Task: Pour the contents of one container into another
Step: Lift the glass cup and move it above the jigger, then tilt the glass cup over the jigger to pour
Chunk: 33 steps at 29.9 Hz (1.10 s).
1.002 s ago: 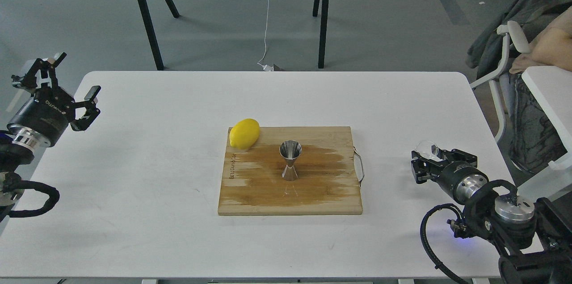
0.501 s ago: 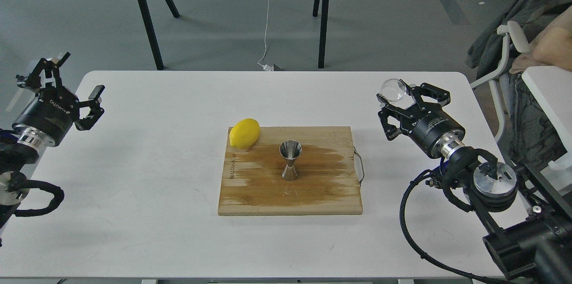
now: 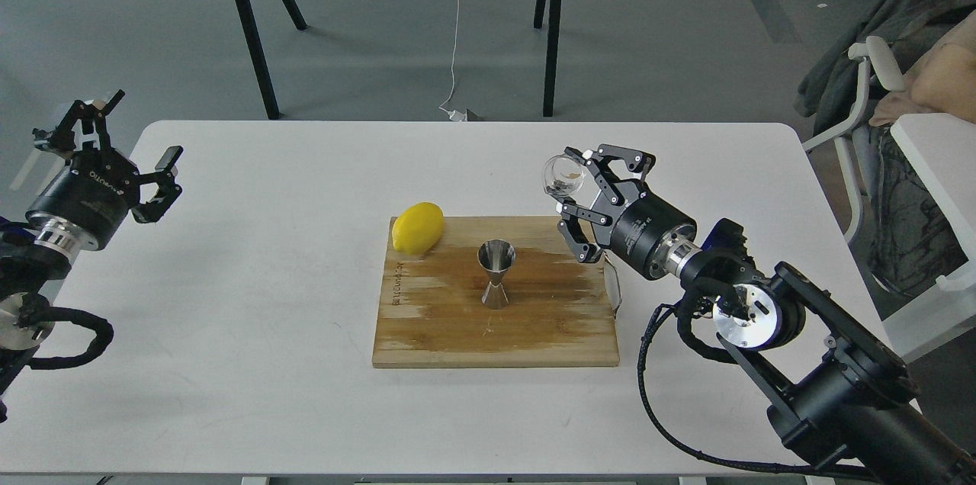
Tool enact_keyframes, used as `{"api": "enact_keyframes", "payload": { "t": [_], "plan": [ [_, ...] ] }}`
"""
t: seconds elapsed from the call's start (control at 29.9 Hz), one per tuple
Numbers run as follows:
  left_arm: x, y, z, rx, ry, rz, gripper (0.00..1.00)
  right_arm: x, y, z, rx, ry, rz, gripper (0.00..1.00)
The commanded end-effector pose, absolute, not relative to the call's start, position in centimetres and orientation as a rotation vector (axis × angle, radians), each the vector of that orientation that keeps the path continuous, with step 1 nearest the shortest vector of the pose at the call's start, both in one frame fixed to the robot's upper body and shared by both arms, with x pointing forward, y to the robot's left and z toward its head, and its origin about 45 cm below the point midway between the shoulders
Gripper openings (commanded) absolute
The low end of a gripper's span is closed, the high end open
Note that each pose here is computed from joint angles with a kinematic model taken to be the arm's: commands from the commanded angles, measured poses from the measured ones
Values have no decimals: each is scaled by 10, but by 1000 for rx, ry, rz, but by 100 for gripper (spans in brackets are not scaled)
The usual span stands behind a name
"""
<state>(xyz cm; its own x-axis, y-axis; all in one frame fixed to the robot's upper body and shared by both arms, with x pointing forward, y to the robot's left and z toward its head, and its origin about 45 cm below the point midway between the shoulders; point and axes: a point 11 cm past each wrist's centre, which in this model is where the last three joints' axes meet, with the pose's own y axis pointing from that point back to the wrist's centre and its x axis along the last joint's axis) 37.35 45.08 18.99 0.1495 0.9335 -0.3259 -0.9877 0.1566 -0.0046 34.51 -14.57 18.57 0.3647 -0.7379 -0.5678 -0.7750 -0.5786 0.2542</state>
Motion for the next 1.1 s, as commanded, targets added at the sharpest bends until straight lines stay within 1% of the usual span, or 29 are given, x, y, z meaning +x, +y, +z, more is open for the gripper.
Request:
{"api": "enact_keyframes", "payload": {
  "t": [0.0, 0.4, 1.07],
  "plan": [
    [373, 450, 189, -237, 273, 1398, 99, 339, -129, 186, -2668, 1380, 930, 34],
    [373, 450, 189, -237, 273, 1398, 99, 333, -107, 186, -2836, 1324, 794, 34],
    [374, 451, 190, -242, 271, 1400, 99, 330, -102, 179, -2986, 1327, 616, 34]
  ]
}}
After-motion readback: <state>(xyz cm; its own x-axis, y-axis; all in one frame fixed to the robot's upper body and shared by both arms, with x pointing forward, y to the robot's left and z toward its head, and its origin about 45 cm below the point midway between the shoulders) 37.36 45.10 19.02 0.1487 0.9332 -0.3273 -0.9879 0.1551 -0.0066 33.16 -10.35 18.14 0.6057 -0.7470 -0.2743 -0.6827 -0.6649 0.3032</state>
